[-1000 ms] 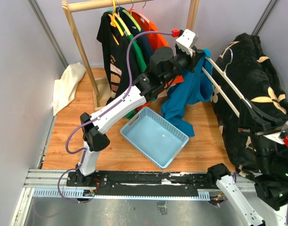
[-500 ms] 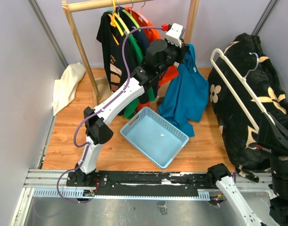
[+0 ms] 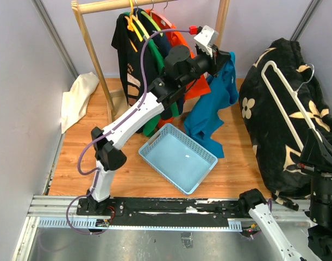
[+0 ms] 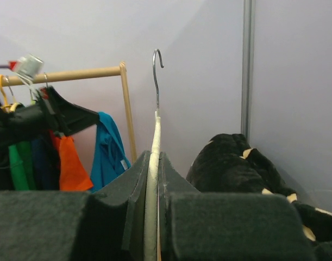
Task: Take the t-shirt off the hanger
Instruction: Remove the T-shirt from the hanger, then place the T-shirt in the bin.
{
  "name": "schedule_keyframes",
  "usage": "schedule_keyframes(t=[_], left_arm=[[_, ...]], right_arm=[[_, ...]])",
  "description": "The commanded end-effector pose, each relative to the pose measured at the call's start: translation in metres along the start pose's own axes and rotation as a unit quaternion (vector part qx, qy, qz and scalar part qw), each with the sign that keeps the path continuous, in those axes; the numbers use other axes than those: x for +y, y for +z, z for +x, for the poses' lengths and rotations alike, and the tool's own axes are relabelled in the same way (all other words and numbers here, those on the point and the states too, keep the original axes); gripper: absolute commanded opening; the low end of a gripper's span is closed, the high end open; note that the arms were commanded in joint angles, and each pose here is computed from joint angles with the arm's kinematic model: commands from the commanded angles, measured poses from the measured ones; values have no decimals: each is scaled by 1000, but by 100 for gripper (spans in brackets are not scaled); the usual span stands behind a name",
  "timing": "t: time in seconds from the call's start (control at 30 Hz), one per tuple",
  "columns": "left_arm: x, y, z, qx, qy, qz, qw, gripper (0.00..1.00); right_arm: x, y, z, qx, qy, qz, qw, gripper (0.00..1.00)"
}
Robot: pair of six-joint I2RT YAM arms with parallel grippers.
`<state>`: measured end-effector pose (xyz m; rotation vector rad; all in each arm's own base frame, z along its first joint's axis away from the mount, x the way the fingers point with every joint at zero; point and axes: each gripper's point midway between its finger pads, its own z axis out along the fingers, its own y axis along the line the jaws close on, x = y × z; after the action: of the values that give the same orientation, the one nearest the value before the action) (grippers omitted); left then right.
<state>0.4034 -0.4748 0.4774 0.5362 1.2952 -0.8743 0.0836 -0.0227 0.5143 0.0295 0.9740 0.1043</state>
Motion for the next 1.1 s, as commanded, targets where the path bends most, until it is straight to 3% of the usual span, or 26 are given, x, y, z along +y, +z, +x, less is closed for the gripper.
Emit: schedule_keyframes(t=[0.0, 0.27, 0.43, 0.8, 1.07], left_arm=[[-75, -54, -138, -146, 7, 106, 984, 0], [-94, -132, -240, -258, 13, 117, 959, 0], [-103, -179, -278, -306, 0, 136, 942, 1], [-95, -174, -239, -243, -13, 118, 963, 0], [-91, -174, -238, -235, -17, 104, 966, 1]], right_arm=[[-12, 5, 6, 3, -7, 34, 999, 1], [-11, 5, 15, 15, -4, 34, 999, 1], [-10, 1, 15, 18, 4, 29, 999, 1], [-8, -12, 11, 20, 22, 16, 999, 1], [-7, -16, 7, 18, 27, 12, 999, 1]])
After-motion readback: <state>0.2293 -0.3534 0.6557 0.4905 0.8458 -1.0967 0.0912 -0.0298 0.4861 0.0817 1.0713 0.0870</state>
